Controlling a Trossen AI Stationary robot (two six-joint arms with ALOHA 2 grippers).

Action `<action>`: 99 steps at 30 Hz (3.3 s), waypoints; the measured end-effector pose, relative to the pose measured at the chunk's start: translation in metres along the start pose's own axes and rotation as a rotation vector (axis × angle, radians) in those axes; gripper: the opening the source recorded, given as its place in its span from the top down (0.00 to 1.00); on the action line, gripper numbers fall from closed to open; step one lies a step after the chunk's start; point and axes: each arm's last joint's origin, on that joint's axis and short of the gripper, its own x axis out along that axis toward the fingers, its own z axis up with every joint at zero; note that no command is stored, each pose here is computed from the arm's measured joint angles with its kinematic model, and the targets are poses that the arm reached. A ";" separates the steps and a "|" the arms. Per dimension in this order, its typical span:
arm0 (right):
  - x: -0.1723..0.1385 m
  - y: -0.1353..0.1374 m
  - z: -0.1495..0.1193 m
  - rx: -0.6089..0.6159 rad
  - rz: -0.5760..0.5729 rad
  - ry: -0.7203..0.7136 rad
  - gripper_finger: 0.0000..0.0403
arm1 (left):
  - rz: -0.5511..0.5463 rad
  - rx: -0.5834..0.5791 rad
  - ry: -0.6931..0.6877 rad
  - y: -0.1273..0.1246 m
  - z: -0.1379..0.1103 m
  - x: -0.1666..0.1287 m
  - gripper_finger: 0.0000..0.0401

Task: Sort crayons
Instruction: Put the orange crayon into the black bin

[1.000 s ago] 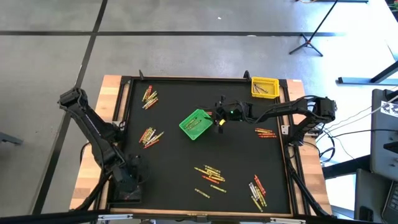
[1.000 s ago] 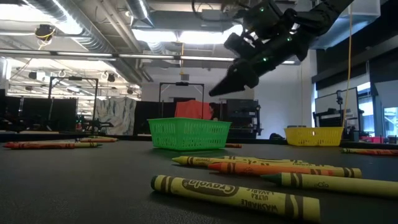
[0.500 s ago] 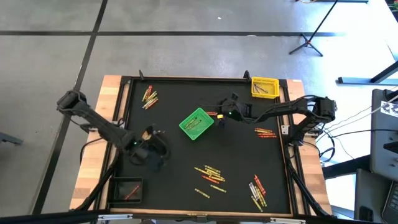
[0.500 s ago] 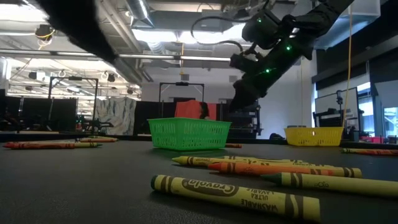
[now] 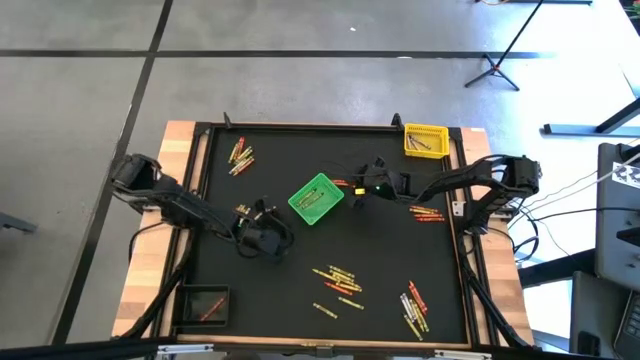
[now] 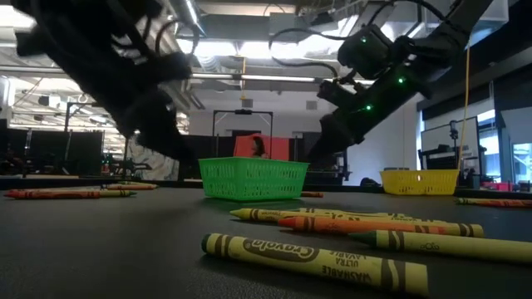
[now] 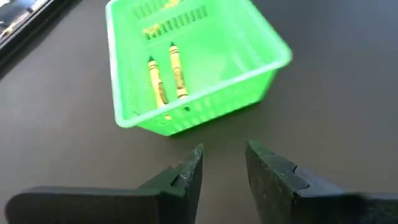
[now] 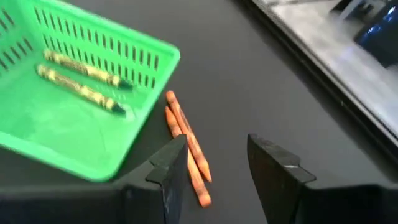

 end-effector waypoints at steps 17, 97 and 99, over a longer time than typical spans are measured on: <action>0.025 0.014 -0.015 -0.070 0.137 -0.020 0.59 | 0.016 -0.046 -0.055 0.013 -0.003 0.022 0.74; 0.039 -0.024 -0.040 -0.104 0.231 0.239 0.95 | -0.125 0.137 -0.283 0.024 0.045 -0.057 0.74; 0.038 -0.024 -0.037 -0.103 0.230 0.235 0.95 | -0.125 0.137 -0.283 0.024 0.045 -0.057 0.74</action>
